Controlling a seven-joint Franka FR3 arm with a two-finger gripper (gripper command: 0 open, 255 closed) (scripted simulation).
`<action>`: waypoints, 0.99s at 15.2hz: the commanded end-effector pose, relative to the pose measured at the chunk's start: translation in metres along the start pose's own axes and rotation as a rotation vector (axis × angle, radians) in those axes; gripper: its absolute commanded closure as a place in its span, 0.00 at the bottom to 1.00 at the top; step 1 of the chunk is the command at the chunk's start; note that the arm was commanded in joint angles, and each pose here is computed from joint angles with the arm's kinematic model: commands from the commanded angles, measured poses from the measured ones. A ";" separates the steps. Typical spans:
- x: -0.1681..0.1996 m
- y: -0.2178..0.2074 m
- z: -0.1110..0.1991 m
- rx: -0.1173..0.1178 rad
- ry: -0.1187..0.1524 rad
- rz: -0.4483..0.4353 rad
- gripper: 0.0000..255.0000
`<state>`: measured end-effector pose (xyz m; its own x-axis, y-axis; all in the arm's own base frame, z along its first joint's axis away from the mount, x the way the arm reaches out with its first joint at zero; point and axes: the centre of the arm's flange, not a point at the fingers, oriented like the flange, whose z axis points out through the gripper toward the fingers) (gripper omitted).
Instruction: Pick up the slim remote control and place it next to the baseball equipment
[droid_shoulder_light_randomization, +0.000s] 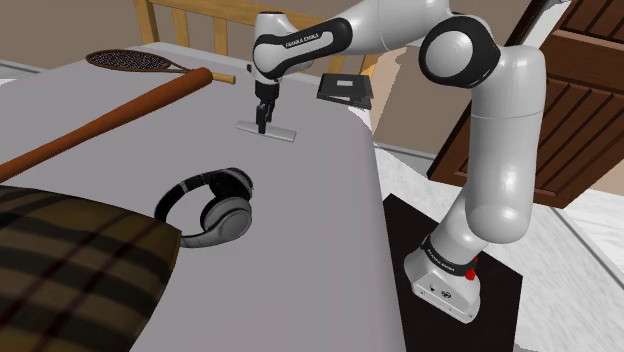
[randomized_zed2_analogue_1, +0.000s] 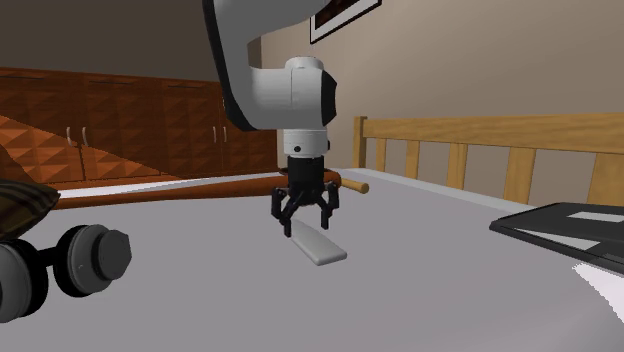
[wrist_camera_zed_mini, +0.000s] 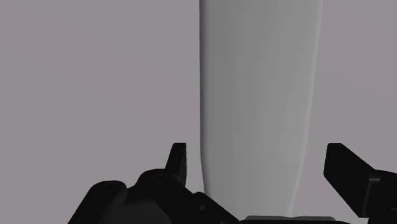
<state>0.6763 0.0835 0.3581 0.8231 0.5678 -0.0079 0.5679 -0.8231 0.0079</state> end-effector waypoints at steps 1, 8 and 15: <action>0.000 0.000 0.000 0.000 0.000 0.000 0.00; 0.000 0.000 -0.050 0.000 0.000 0.000 0.00; 0.000 0.000 -0.050 0.000 0.000 0.000 0.00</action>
<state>0.6764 0.0840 0.4081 0.8231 0.5678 -0.0077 0.5679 -0.8231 0.0079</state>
